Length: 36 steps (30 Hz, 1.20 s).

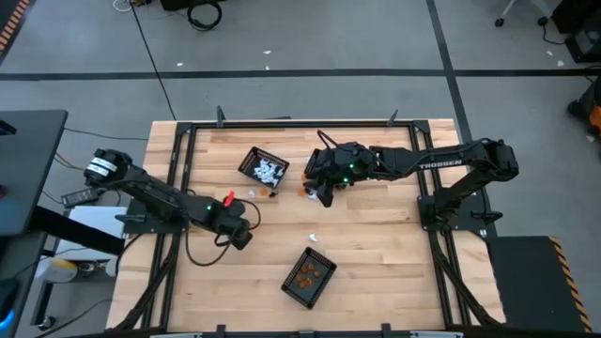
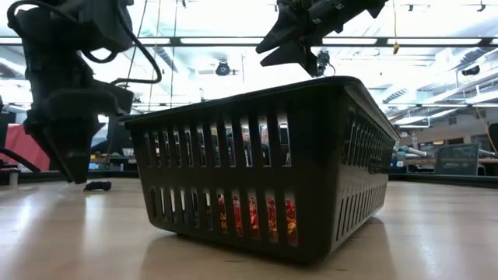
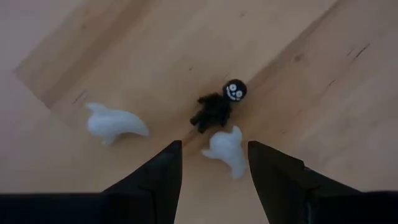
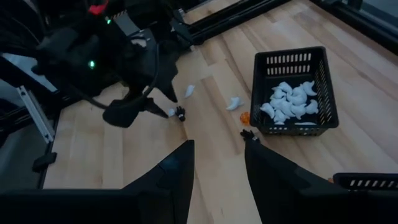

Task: Sort Halloween decoration
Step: Put the white ghost toy into the top left black basket

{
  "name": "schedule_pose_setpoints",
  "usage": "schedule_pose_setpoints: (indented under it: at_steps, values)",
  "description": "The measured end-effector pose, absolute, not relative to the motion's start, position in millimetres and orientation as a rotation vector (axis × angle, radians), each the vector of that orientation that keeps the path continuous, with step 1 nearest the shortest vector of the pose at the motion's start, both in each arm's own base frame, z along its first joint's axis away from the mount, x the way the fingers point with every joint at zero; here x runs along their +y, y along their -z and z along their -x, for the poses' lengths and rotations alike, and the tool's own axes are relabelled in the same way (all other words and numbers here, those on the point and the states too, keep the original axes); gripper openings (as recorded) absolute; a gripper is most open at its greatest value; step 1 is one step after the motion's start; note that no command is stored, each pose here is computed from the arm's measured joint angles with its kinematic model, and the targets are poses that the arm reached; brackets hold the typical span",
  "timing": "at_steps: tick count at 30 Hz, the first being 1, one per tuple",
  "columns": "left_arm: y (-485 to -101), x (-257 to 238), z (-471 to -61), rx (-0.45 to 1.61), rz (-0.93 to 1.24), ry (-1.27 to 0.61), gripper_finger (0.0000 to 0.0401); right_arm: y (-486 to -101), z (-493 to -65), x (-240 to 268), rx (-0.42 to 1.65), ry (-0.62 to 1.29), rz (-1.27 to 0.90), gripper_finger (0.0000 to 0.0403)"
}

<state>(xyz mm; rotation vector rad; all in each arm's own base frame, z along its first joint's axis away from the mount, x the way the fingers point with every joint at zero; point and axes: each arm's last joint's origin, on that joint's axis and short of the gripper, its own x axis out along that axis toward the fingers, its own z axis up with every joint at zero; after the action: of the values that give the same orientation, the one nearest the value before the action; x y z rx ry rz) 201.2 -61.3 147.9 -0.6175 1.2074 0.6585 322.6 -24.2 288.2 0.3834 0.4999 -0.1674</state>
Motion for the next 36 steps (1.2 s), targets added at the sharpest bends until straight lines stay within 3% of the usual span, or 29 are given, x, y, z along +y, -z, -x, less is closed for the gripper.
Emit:
schedule_pose_setpoints:
  at_steps: [11, 26, 36]
  values:
    - [-131, -62, -210, 1.272, 0.617, -0.689, 0.0187, -289, -323, -24, 0.491, 0.166, -0.386, 0.0147]
    - [-131, -63, -211, 1.278, 0.638, -0.67, 0.0059, -290, -323, -24, 0.481, 0.164, -0.386, 0.0147]
    - [-141, -59, -207, 1.259, 0.665, -0.616, 0.0042, -290, -324, -25, 0.479, 0.172, -0.381, 0.0147]
